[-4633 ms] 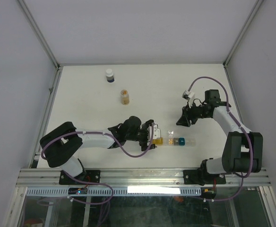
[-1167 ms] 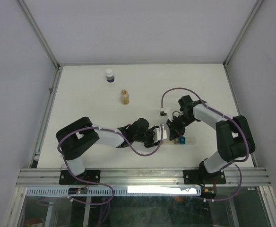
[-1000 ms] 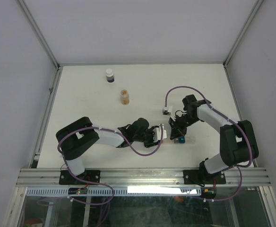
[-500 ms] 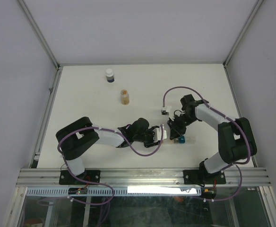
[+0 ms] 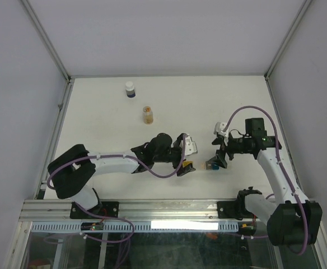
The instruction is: Sort the pills into containers
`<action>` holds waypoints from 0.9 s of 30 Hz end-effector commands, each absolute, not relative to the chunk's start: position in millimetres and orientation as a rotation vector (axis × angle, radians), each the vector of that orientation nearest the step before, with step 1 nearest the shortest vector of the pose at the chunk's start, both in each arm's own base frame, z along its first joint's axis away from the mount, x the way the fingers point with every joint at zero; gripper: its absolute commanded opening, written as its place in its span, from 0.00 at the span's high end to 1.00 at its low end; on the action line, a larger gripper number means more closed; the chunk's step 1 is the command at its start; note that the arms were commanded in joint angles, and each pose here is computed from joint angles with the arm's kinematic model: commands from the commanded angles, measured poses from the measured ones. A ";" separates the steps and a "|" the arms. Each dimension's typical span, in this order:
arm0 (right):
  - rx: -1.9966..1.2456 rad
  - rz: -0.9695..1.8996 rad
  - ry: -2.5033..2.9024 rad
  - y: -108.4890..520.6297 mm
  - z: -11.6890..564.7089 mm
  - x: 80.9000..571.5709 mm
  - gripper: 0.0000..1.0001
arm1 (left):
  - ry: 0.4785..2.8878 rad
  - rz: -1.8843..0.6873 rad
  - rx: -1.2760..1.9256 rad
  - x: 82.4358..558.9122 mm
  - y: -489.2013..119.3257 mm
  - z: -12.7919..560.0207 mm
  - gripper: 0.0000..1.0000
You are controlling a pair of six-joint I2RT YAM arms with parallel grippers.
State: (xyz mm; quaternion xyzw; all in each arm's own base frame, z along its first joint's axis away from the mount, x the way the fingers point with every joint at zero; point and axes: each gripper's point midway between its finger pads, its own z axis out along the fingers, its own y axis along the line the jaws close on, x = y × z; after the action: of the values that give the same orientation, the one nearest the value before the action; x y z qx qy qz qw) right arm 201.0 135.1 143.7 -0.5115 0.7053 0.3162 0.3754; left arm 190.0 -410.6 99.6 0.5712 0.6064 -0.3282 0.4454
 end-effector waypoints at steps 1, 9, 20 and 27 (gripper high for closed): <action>-1.448 0.730 1.536 141.3 143.3 193.4 0.06 | 1.417 -1.041 1.219 170.2 -417.9 185.2 0.01; -1.564 0.684 1.448 140.1 117.9 183.7 0.01 | 1.373 -1.370 0.847 141.3 -367.1 244.8 0.01; -1.797 0.515 1.652 129.9 54.7 200.5 0.04 | 1.462 -1.159 0.728 159.3 -323.6 260.2 0.01; -1.839 0.477 1.774 125.9 31.4 202.9 0.21 | 1.472 -1.062 0.732 167.3 -313.6 259.9 0.01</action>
State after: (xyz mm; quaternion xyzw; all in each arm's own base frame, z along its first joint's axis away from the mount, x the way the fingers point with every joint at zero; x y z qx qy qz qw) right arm 189.3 130.5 38.8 -0.6868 0.6378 0.2067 0.2806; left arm 154.8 -319.8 245.9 0.3165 0.6237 -0.4785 0.5310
